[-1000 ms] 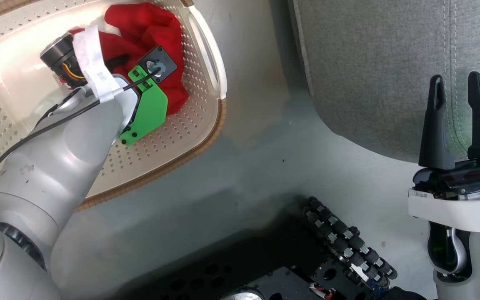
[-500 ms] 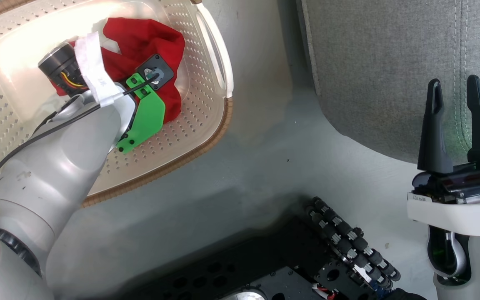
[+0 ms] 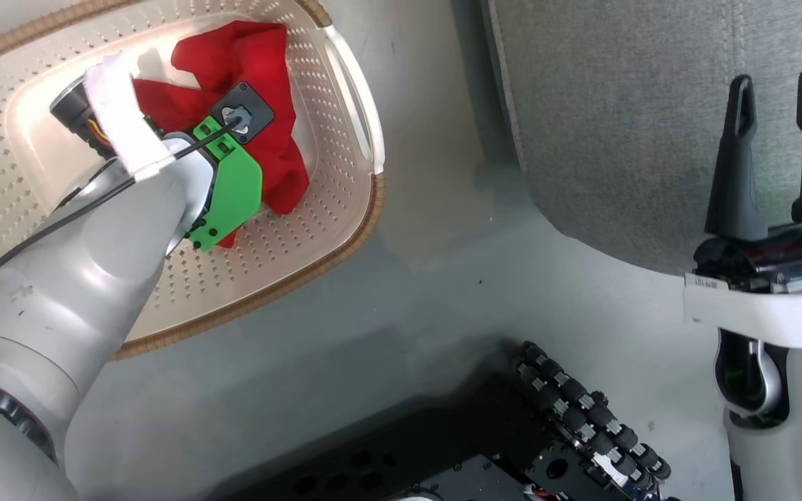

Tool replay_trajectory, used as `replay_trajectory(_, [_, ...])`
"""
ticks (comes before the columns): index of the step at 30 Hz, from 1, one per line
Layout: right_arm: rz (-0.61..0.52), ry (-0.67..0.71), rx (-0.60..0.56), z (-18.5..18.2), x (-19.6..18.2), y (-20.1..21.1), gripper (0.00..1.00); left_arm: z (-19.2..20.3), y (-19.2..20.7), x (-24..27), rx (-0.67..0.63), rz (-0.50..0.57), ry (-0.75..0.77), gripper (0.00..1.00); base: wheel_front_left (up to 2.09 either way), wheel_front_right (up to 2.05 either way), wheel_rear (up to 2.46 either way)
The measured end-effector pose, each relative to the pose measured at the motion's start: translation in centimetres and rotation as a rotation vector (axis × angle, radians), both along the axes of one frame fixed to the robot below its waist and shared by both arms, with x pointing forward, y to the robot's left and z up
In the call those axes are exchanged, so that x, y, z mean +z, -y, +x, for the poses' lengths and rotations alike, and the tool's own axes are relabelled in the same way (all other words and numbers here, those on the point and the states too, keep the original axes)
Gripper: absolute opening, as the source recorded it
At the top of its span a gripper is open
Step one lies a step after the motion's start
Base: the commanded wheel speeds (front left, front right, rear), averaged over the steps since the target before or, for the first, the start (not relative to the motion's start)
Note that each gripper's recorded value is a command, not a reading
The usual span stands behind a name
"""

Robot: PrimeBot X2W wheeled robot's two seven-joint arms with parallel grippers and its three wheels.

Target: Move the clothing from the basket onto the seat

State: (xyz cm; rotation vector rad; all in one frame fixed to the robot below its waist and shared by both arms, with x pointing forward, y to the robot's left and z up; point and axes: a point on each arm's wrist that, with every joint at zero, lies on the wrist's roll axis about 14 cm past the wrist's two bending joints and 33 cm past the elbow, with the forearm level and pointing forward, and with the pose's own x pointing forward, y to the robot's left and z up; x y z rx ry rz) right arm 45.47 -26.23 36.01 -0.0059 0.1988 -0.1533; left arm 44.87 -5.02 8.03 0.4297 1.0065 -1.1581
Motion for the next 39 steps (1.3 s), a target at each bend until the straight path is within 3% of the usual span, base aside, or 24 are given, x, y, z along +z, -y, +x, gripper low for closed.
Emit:
replay_trajectory(8, [-0.031, 0.078, 0.009, 1.4, 2.6, 0.4, 1.00, 2.3, -0.2, 3.0, 0.075, -0.069, 0.062, 0.00, 0.00, 0.00, 0.00])
replay_trajectory(19, [-0.028, 0.147, 0.028, 0.7, 6.4, -0.4, 1.00, 0.5, -1.3, 9.2, 0.160, -0.151, 0.113, 0.00, 0.00, 0.00, 0.00])
replay_trajectory(33, [0.016, 0.264, 0.071, -2.8, 12.7, -1.6, 1.00, -0.7, -4.0, 19.6, 0.338, -0.262, 0.255, 0.00, 0.00, 0.00, 0.00])
replay_trajectory(39, [0.059, 0.322, 0.107, -4.7, 15.2, -3.1, 1.00, 0.7, -4.7, 26.7, 0.467, -0.397, 0.379, 0.00, 0.00, 0.00, 0.00])
